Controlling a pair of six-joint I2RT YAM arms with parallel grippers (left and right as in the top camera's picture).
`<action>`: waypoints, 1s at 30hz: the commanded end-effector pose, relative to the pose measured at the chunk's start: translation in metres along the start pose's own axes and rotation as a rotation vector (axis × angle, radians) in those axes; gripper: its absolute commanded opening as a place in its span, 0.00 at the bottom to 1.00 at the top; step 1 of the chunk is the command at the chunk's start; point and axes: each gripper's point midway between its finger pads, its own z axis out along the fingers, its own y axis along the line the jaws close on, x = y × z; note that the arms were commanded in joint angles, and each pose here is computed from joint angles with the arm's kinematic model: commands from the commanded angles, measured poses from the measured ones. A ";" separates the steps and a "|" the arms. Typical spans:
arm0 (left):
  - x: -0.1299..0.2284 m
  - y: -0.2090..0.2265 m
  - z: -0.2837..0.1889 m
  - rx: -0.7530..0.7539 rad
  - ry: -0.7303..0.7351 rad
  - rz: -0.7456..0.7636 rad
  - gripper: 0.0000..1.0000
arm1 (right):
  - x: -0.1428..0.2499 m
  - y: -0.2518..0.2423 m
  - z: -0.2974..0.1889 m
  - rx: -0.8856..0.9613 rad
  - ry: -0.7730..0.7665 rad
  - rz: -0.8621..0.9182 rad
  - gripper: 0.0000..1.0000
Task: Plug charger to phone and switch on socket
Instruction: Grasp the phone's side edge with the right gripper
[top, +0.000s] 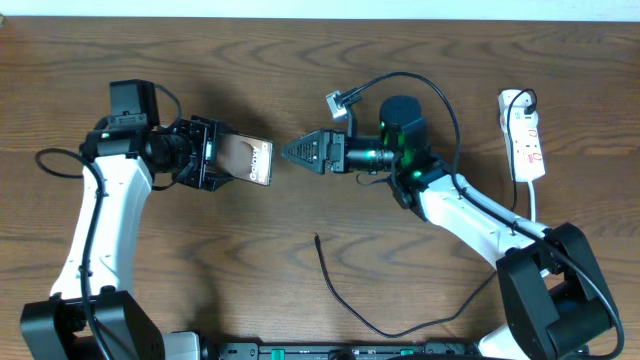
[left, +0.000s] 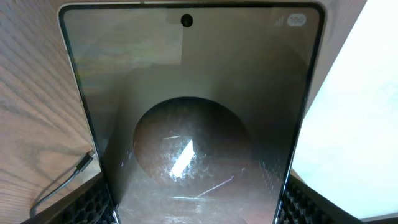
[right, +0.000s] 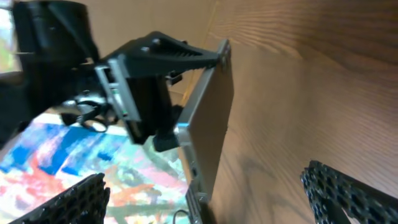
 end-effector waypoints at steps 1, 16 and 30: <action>0.010 -0.011 -0.006 0.022 -0.004 0.026 0.07 | 0.006 -0.004 0.014 0.046 -0.008 -0.019 0.99; 0.019 -0.008 0.004 -0.017 -0.028 0.034 0.07 | 0.025 -0.005 0.042 0.131 -0.030 -0.033 0.99; 0.033 -0.007 0.011 -0.033 -0.006 0.037 0.07 | 0.025 -0.019 0.044 0.217 -0.076 0.018 0.95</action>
